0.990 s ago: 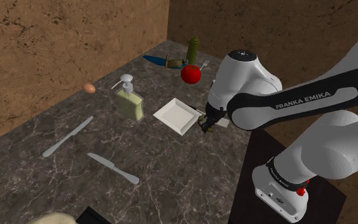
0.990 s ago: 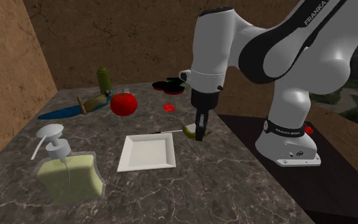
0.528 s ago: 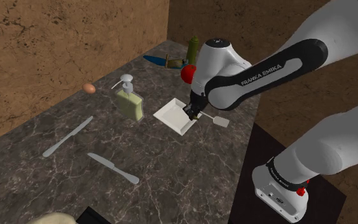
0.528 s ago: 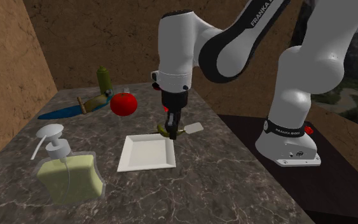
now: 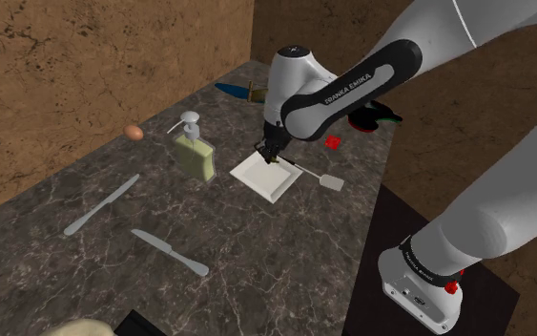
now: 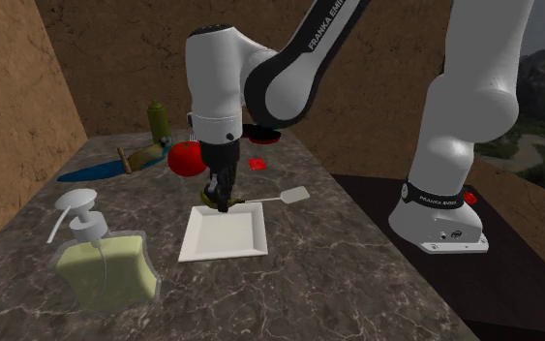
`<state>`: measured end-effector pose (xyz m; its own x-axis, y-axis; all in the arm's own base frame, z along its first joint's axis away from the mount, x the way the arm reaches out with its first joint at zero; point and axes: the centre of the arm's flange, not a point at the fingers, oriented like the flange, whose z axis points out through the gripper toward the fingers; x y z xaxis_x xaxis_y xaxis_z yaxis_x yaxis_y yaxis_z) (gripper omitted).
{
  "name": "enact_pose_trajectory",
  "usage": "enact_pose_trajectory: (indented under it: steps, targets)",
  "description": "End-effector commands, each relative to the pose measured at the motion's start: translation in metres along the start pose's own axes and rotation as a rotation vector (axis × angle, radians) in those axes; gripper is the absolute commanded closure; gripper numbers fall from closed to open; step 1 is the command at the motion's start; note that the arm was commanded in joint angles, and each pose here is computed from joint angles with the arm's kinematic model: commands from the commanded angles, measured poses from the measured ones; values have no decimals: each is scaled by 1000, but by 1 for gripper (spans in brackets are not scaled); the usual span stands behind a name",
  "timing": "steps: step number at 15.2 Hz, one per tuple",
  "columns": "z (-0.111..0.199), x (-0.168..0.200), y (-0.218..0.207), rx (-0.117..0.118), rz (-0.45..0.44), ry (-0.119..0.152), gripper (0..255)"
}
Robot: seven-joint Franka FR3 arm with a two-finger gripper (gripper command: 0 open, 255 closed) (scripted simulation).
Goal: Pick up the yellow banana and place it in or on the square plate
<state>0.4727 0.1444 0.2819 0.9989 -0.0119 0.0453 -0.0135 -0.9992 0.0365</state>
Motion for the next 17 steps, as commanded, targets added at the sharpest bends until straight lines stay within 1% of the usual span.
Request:
enact_pose_trajectory:
  steps: [1, 9, 17]
  targets:
    - [9, 2, 0, 0, -1, 1, 255]
    - [51, 0, -1, 0, -1, 1, 255]
    - [53, 0, -1, 0, -1, 0, 255]
